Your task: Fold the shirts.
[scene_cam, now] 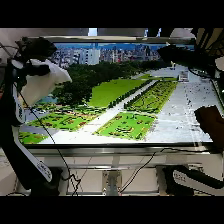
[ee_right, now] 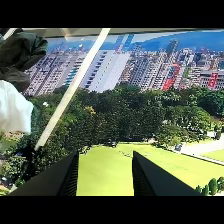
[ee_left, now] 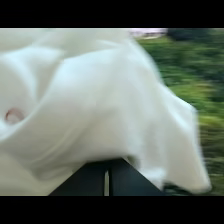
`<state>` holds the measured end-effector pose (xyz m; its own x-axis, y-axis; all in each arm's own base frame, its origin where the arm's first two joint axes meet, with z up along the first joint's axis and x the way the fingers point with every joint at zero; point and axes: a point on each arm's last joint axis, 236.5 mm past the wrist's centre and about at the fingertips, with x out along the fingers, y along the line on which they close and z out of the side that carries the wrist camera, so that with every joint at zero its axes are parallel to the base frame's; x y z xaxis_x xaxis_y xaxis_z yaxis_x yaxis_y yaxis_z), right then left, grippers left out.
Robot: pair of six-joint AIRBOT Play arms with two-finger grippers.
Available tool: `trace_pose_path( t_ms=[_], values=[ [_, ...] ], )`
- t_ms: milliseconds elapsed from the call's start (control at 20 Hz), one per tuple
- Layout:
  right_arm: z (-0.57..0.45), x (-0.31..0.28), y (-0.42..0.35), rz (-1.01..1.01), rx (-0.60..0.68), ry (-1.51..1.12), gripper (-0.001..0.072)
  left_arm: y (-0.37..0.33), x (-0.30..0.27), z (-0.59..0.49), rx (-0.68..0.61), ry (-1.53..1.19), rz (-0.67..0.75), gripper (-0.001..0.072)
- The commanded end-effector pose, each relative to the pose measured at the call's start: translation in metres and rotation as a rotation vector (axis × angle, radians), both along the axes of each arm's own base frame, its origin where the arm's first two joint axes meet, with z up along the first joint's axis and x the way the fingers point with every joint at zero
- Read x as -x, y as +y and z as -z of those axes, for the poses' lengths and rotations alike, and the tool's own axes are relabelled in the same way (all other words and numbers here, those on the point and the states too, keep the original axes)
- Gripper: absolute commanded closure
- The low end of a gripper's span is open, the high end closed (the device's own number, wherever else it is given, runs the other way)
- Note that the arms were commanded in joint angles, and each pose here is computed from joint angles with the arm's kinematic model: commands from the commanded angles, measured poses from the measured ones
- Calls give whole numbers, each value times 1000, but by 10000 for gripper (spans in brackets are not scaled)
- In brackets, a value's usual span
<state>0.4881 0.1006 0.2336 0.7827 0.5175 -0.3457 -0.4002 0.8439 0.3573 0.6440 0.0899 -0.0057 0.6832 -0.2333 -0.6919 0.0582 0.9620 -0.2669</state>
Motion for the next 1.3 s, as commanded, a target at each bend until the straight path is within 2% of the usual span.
trace_pose_path(
  t_ms=[0, 350, 700, 800, 900, 950, 1050, 1150, 1200, 1250],
  values=[
    [0, 0, 0, -1, 2, -1, 336, -77, 8, -70, 58, -91, 190, 698],
    [-1, 0, 0, 3, 1, -4, 336, -210, 58, -202, 15, -263, 426, 698],
    [-8, -7, -6, 37, -12, -34, 341, -362, 143, -241, 146, -214, 645, 699],
    [-7, -12, -16, 69, 26, -52, 349, -419, 179, -243, 197, -188, 746, 699],
    [-1, -15, -28, 96, 102, -61, 407, -476, 225, -251, 224, -200, 870, 699],
    [3, -17, -34, 112, 137, -60, 407, -500, 246, -256, 228, -217, 926, 700],
    [11, -18, -46, 154, 176, -31, 396, -538, 284, -257, 238, -230, 1011, 698],
    [19, -17, -54, 184, 192, 4, 329, -555, 295, -243, 201, -230, 1030, 694],
    [21, -17, -57, 191, 207, 10, 328, -559, 298, -229, 178, -211, 1033, 637],
    [23, -17, -61, 195, 235, 10, 328, -558, 298, -216, 163, -182, 1034, 460]
  ],
)
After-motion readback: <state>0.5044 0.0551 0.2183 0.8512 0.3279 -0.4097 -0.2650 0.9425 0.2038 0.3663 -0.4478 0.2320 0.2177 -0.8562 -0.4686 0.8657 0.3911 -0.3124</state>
